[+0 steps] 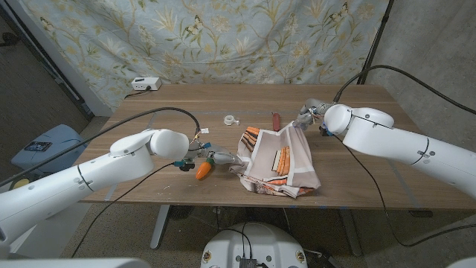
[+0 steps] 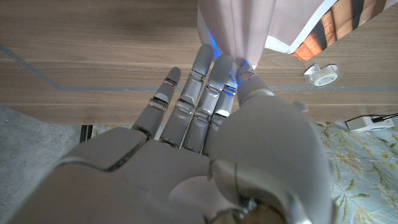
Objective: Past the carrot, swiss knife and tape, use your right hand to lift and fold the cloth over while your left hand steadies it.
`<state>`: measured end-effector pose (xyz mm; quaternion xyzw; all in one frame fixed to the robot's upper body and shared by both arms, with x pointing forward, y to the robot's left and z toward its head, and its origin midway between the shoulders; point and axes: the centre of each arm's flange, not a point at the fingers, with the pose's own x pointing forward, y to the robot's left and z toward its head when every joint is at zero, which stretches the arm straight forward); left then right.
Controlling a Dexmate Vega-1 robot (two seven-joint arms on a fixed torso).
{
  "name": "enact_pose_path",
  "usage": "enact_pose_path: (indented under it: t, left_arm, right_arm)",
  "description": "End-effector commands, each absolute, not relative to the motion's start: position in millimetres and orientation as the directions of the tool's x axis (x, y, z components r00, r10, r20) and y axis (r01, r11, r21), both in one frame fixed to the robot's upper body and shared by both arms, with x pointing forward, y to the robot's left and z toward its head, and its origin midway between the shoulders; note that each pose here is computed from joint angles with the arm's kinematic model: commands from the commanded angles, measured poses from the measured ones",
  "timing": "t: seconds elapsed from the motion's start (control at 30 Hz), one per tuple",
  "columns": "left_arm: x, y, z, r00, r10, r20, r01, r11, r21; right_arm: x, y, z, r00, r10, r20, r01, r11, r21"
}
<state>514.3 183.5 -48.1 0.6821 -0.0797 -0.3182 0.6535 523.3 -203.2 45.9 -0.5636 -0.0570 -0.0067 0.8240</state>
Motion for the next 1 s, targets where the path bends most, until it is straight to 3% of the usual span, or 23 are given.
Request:
enact_pose_path:
  t: [0.03, 1.0]
  left_arm:
    - [516, 185, -51, 0.783, -0.526, -0.333, 0.316, -0.124, 0.941]
    - [518, 187, -52, 0.778, -0.533, -0.332, 0.324, -0.111, 0.939]
  right_arm:
    - [519, -193, 53, 0.991, 0.089, 0.098, 0.060, 0.355, -0.933]
    - [518, -155, 76, 0.973, 0.208, 0.098, 0.027, 0.318, -0.948]
